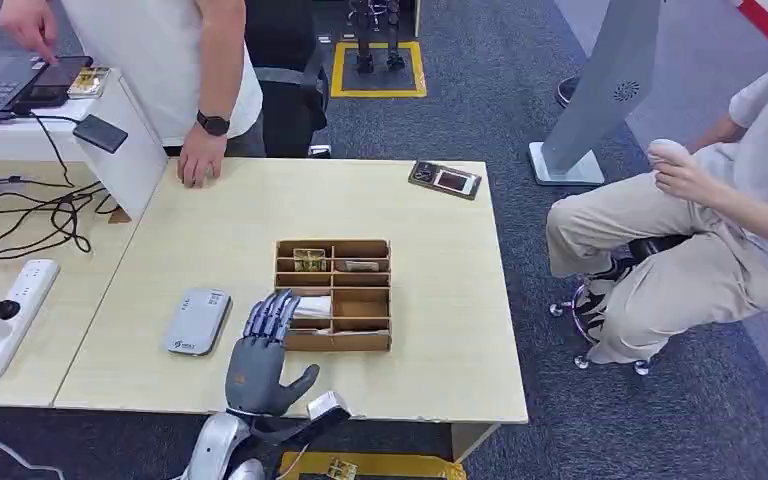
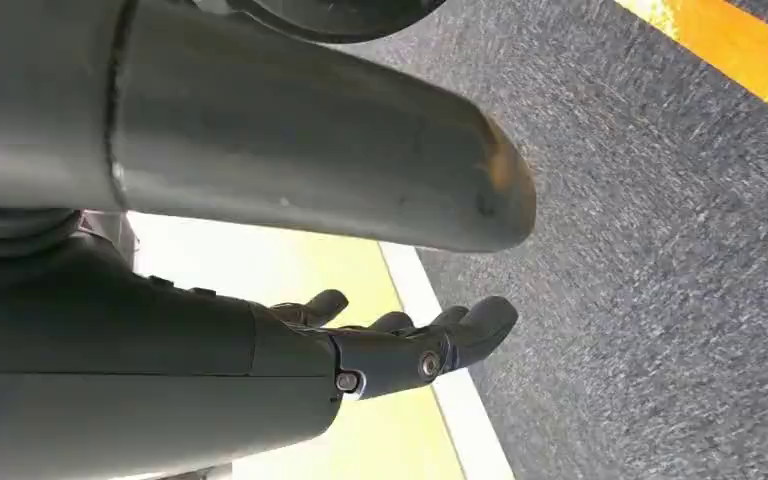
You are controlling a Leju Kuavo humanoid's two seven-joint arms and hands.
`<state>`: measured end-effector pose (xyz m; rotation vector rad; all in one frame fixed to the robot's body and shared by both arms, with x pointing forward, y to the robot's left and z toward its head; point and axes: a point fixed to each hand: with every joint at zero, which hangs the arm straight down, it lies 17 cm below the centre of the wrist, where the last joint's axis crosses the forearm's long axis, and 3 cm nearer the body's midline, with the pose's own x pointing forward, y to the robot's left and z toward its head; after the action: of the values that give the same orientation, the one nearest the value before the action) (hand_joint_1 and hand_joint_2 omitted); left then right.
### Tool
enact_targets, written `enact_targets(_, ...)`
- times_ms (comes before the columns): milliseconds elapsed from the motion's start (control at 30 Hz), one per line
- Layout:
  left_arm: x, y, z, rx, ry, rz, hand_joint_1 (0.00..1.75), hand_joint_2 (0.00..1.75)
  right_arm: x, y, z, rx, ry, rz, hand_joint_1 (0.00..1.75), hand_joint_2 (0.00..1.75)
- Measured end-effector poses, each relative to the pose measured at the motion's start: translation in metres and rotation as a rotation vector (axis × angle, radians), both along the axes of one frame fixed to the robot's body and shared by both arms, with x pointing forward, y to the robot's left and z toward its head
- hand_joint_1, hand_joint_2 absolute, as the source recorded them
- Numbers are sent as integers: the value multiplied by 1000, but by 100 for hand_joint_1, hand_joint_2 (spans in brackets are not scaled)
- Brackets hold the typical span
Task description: Pass the card to the sensor for recognition and then transmit it.
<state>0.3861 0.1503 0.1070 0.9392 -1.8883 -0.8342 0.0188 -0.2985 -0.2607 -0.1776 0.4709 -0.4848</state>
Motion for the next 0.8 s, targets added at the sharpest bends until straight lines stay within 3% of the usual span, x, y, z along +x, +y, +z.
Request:
enact_targets(233,8,29,45,-99,-118,118,0,175,-4,0,0,2,10,-1,0,0)
enact_targets(800,4,59,50,16,-143,203,0,175,-8,7,1,17,23,-3,0,0)
